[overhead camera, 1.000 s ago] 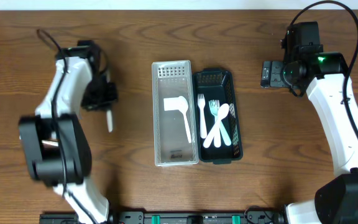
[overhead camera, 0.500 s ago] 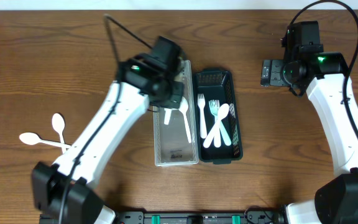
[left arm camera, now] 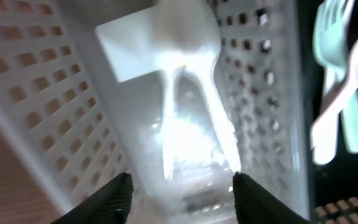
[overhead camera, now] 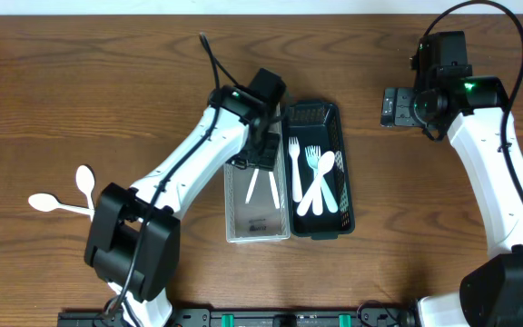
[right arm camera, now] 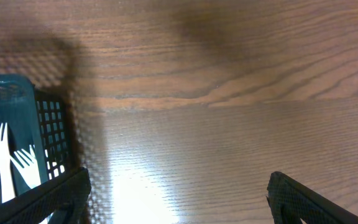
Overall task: Pack container
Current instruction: 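Place the second spoon in the clear basket beside the first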
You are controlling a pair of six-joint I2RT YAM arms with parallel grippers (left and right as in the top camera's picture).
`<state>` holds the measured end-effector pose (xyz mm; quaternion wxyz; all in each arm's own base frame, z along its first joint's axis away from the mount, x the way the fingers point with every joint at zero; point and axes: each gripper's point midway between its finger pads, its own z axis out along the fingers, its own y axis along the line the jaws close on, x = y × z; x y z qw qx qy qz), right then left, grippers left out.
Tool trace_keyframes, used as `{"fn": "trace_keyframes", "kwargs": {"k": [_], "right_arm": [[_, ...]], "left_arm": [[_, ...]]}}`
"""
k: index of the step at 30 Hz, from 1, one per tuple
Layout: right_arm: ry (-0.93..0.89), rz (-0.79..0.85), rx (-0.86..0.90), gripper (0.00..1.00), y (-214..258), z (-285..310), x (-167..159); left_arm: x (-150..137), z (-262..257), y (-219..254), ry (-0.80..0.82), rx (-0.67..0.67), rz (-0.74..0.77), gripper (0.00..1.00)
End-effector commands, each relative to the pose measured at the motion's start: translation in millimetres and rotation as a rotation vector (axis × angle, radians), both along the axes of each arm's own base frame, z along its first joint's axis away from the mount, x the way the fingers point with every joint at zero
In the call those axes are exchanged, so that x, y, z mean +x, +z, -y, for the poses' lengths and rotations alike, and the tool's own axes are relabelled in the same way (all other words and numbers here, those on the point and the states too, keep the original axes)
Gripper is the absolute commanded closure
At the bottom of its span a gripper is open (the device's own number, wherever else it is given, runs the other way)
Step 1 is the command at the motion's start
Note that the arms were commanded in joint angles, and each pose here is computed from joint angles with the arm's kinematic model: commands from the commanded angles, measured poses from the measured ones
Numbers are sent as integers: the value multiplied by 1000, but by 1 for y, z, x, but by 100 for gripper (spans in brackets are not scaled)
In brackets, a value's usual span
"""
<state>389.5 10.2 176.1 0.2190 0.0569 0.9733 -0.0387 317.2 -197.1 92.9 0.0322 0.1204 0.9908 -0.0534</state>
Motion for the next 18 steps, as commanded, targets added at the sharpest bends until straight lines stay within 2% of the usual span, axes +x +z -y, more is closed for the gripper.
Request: {"fn": "trace_keyframes", "kwargs": {"k": [1, 6, 9, 13, 18], "right_arm": [[-5, -13, -23, 6, -3, 7, -1], [5, -18, -28, 6, -3, 8, -1], [5, -18, -28, 6, -3, 8, -2], [5, -23, -28, 5, -4, 8, -3], [5, -29, -29, 6, -4, 8, -4]], "left_arm": [[14, -10, 46, -39, -22, 118, 44], [27, -77, 117, 103, 110, 344, 38], [26, -134, 149, 322, 152, 426, 34], [13, -209, 163, 607, 170, 423, 31], [-11, -284, 134, 920, 205, 305, 24]]}}
